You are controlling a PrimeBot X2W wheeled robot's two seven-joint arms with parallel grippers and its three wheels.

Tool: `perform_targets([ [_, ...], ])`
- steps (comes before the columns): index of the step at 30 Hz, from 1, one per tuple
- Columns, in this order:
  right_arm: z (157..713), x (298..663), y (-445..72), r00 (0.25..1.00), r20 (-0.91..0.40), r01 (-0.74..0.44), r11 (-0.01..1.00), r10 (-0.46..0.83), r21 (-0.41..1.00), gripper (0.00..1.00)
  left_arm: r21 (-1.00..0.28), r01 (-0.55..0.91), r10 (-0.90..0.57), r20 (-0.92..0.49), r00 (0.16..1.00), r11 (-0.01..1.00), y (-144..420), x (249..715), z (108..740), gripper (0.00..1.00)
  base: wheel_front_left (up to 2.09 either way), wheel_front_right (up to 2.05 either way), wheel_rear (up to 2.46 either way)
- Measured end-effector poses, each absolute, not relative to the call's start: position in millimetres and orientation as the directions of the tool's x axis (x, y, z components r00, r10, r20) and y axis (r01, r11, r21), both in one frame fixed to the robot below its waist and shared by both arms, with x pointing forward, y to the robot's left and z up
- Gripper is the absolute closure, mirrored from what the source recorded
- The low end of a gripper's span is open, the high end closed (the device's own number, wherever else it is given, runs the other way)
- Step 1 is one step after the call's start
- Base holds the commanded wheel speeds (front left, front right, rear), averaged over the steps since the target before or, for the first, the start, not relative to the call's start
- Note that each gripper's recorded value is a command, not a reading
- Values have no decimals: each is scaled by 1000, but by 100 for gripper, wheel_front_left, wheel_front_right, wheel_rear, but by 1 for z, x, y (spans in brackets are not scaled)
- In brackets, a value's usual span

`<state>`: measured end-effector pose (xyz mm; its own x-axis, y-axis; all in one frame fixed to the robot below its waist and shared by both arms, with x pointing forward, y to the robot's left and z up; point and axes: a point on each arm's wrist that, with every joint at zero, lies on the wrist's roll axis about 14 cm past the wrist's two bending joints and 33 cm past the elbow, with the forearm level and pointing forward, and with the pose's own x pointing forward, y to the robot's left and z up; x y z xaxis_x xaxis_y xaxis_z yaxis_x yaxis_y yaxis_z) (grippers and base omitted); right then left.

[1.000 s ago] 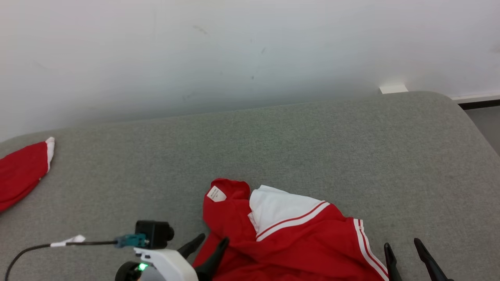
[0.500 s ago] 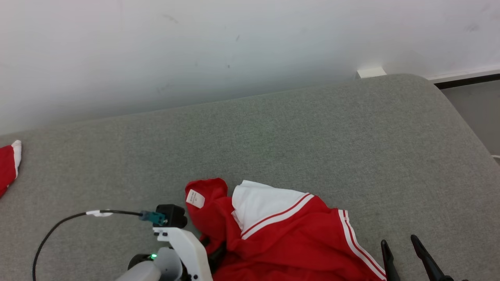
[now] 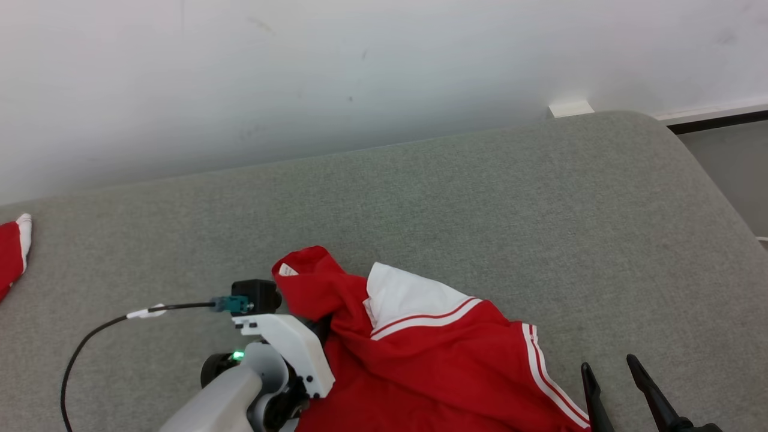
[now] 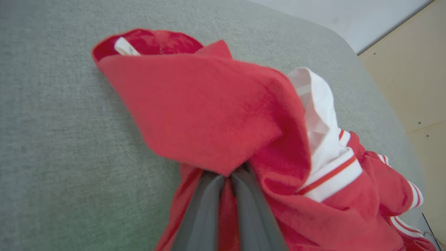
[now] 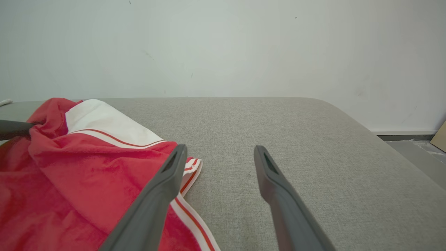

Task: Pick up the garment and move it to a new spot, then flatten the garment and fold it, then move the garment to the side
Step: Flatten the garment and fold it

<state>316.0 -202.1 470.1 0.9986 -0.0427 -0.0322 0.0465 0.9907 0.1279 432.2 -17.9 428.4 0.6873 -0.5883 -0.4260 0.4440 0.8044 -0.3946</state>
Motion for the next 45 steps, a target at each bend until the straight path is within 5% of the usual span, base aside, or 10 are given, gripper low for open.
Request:
perform_targets([
  [9,473,319,-196,1000,-21,25,991,-23,130,0,-393,395,-520,-291,803,830,0,460,459,100,0,0,0],
  [25,476,319,-185,1000,-8,-23,992,25,122,0,-295,80,-114,-103,988,952,104,516,525,100,0,0,0],
  [26,476,319,-184,1000,-9,-26,992,27,123,0,-291,73,-113,-124,986,954,104,511,516,89,0,0,0],
  [27,475,318,-183,999,-11,-28,992,30,123,0,-282,73,-121,-156,980,957,102,504,502,33,0,0,0],
  [28,475,317,-183,999,-12,-28,992,29,123,0,-265,76,-129,-186,974,961,99,497,489,0,0,0,0],
  [40,477,298,-204,999,0,46,991,-47,125,0,-157,184,-216,-225,950,970,91,459,457,0,0,0,0],
  [45,476,296,-205,999,-3,50,991,-50,125,0,-210,393,-428,-164,889,895,18,436,481,0,0,0,0],
])
